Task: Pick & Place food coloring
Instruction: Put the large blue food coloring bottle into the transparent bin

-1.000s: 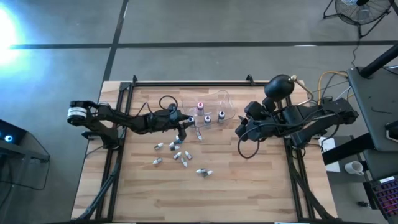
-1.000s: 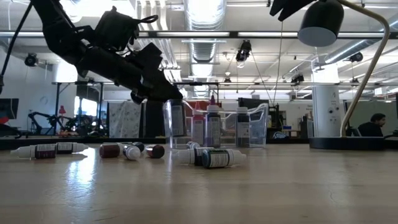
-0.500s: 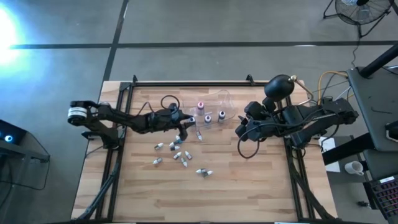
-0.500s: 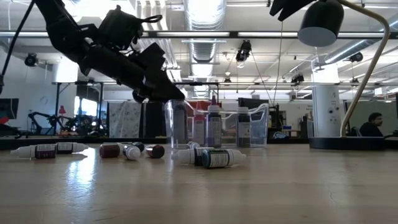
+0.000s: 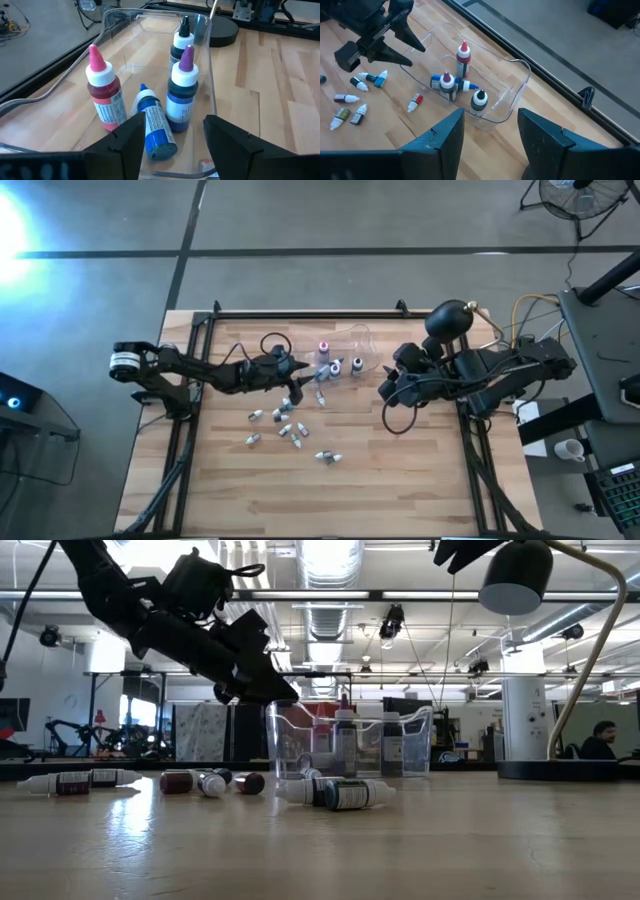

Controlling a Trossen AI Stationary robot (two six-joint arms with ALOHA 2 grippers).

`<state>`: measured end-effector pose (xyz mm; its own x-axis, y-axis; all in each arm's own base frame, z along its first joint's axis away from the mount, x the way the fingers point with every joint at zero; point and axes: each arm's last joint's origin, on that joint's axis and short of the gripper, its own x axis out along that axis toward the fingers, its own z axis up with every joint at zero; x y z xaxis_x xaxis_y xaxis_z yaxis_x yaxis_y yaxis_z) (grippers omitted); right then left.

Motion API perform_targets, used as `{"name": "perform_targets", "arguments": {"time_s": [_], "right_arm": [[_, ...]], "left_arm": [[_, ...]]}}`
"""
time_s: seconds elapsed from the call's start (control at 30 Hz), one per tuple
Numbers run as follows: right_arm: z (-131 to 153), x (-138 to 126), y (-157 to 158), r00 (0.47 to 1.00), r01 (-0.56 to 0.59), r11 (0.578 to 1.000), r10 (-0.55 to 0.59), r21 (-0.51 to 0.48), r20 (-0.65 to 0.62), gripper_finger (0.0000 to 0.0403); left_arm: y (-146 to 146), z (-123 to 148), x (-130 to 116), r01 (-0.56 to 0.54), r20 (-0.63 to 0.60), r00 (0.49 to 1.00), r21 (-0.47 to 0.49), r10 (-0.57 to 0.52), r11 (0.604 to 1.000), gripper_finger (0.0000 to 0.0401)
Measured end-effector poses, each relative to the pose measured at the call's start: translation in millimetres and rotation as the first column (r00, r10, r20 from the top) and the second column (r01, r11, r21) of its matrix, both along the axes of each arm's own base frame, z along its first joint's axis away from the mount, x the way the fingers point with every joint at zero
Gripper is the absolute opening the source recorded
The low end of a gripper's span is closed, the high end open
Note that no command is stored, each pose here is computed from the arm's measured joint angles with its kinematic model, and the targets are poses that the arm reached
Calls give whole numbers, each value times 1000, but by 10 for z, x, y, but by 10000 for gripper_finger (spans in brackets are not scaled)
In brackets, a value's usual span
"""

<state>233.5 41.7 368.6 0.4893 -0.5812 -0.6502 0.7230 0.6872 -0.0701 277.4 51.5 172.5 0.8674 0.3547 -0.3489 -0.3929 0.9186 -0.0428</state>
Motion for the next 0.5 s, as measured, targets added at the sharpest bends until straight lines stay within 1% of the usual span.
{"name": "perform_targets", "arguments": {"time_s": [0.07,0.13,0.2,0.27,0.33,0.4,0.5], "right_arm": [[-3,1,-5,1000,17,1000,-18,26,13,176],[-9,3,-17,999,29,997,-30,67,18,176],[-14,6,-34,999,41,995,-43,93,20,176],[-16,7,-50,999,48,994,-50,101,19,176],[-16,10,-67,998,57,993,-60,103,21,176],[-16,13,-87,997,66,992,-68,104,21,176],[-15,16,-109,996,78,991,-80,105,23,176]], "left_arm": [[4,50,25,-9,13,1000,-33,9,999,179],[27,162,89,-12,0,1000,-68,12,998,179],[81,362,181,-7,-61,998,-83,2,996,179],[160,562,280,10,-181,983,-93,-27,996,179],[261,686,395,23,-309,949,-123,-60,992,179],[371,723,506,26,-414,904,-192,-105,981,179],[494,719,647,31,-504,841,-314,-195,949,179]]}}
